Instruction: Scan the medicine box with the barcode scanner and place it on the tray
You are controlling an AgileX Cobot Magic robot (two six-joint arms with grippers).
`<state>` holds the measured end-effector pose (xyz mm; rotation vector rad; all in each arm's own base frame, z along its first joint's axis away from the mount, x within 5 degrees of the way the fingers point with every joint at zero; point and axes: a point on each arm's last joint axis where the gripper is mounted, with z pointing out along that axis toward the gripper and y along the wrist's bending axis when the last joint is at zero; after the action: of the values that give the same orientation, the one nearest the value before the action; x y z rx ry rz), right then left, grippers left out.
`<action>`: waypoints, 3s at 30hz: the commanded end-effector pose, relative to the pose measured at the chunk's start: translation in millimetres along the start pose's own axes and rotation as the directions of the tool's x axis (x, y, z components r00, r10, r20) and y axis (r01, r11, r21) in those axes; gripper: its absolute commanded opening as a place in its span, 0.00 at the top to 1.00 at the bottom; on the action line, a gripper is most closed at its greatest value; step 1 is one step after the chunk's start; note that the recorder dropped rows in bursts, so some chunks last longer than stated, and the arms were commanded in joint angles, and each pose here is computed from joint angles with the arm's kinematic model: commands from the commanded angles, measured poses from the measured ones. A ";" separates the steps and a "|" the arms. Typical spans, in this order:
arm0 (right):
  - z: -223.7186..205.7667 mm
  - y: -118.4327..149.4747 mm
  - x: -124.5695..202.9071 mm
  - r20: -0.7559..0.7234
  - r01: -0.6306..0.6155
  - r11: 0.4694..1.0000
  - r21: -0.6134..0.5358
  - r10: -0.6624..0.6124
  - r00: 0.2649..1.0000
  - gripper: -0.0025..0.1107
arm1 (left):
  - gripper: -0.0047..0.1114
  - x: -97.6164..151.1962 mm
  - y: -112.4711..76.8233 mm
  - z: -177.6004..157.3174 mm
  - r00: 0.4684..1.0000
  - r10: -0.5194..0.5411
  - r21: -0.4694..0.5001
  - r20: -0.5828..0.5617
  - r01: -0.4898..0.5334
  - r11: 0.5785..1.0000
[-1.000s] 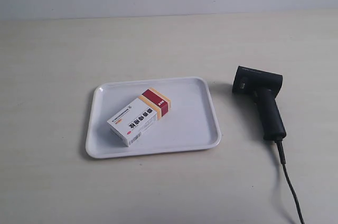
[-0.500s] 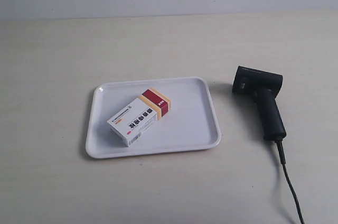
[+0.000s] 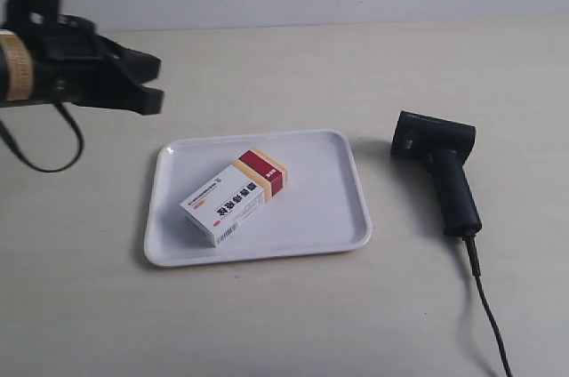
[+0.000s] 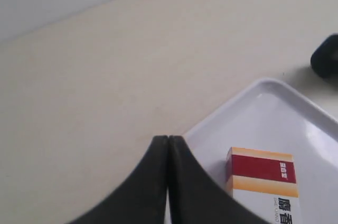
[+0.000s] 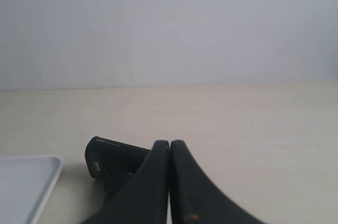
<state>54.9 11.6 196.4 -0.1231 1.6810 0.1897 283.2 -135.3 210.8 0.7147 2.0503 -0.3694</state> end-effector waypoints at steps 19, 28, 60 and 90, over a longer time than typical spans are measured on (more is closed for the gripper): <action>-0.1 0.1 -0.6 0.020 -0.012 1.000 -0.003 0.012 1.000 0.98 | 0.07 29.9 -67.7 91.9 0.960 0.142 0.099 -0.243 -0.121 0.988; -0.1 0.1 -1.5 0.029 -0.012 1.000 -0.003 0.012 0.999 0.98 | 0.07 36.9 -72.5 94.8 0.941 0.185 0.080 -0.284 -0.169 0.982; -0.1 0.1 -1.7 0.032 -0.026 1.000 -0.003 0.026 0.999 0.98 | 0.96 54.3 -85.3 105.4 0.917 0.241 0.145 -0.317 -0.204 0.968; 61.8 -0.5 -27.2 -0.243 -0.275 0.956 0.099 0.291 0.925 0.98 | 0.96 18.3 -32.5 86.9 0.952 -0.209 -0.111 -0.223 0.188 0.976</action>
<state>97.9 18.6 212.9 0.1562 1.8821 0.3721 311.8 -199.3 141.7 0.5465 2.3661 -0.3031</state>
